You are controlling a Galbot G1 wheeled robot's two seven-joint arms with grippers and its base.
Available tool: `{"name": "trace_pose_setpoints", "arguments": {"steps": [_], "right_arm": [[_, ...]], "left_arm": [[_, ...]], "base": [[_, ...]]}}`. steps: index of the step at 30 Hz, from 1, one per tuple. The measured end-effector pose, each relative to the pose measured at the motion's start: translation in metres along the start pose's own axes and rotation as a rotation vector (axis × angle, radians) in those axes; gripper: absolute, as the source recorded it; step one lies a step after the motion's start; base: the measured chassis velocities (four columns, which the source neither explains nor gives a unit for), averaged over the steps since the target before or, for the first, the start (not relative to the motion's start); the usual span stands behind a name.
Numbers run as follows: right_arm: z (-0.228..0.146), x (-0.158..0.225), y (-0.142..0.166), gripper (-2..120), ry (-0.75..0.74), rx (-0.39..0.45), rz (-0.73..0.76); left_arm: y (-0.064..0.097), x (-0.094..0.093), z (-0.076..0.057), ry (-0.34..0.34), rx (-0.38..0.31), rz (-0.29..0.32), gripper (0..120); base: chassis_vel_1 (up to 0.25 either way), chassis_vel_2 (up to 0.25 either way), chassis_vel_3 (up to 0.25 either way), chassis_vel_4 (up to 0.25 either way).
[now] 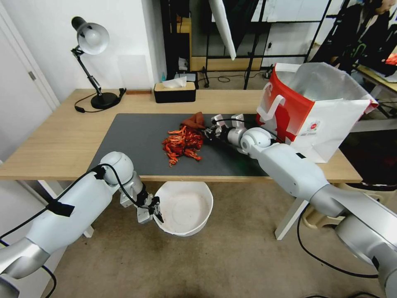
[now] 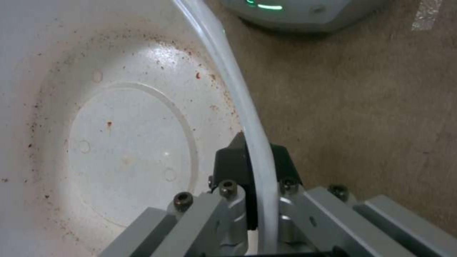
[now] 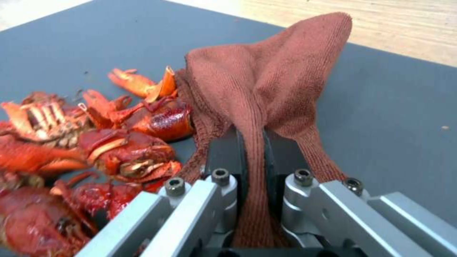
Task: Sweep shrimp from table into container with towel, then put container into takeout bag.
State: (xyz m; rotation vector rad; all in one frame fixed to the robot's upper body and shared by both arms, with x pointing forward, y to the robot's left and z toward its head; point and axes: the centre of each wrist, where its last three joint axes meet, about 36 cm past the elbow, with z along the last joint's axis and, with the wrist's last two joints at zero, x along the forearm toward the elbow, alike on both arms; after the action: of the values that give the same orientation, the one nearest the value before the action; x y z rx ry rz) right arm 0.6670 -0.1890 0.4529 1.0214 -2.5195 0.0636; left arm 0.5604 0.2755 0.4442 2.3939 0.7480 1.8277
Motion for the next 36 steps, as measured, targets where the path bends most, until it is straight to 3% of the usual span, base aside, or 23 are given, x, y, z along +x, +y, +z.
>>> {"name": "trace_pose_setpoints", "arguments": {"steps": [36], "right_arm": [[0.025,0.058,0.023,5,0.021,-0.021,-0.03]], "left_arm": [[0.013,0.009,0.006,0.025,-0.012,-0.011,0]], "base": [[0.0,0.0,0.0,0.0]]}}
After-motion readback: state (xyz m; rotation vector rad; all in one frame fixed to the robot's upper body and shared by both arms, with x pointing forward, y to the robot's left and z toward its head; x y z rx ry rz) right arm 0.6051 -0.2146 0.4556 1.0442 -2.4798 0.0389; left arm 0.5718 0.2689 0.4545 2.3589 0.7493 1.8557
